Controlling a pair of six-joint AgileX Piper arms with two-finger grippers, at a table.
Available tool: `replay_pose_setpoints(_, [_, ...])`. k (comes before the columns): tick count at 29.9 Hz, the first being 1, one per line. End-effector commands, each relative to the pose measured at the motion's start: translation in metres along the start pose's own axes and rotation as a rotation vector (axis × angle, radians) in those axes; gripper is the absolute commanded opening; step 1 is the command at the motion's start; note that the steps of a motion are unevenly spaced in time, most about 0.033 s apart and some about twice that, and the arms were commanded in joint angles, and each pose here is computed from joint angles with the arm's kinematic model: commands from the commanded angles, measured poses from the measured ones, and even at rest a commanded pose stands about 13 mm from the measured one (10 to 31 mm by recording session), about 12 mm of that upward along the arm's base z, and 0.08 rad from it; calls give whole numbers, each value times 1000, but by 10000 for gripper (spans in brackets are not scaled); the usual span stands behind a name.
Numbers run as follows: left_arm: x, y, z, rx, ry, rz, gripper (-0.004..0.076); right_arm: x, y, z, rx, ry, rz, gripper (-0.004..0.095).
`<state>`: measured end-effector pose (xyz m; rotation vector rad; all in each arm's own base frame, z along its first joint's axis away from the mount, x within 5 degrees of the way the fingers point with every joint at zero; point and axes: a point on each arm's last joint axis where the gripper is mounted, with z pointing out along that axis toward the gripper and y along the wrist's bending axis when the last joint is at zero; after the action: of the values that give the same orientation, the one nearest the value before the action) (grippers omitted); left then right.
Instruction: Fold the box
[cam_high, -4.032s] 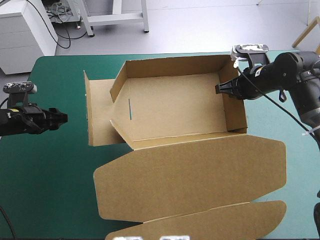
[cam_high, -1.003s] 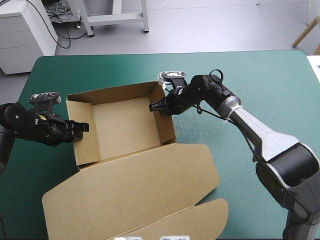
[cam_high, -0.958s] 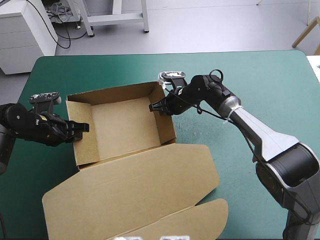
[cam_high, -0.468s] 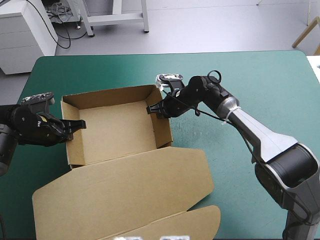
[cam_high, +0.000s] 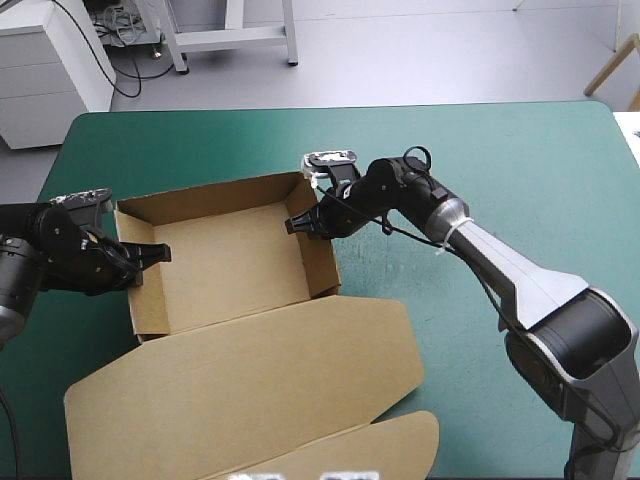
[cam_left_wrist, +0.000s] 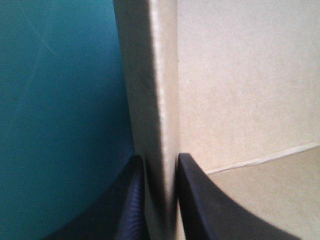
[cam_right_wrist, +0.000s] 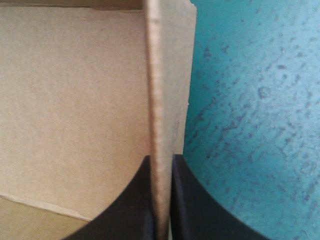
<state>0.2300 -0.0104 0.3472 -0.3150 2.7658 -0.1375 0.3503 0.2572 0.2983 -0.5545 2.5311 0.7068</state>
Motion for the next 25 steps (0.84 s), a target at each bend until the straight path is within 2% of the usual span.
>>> replay_pose_setpoints(1, [-3,5,-7,-59,-11,8,197,-9,26,-36,-120,-83,39,-17])
replay_pose_setpoints(13, [-9,8,-7,-85,-76,24,204,-13,32,-51,-135,-113,28,-18])
replay_pose_setpoints(20, [-13,1,-7,-11,-113,3,204,-16,41,-61,-188,-89,33,-17])
replay_pose_setpoints(25, [-13,0,-7,1,-122,0,204,-15,43,-64,-195,-62,11,-18])
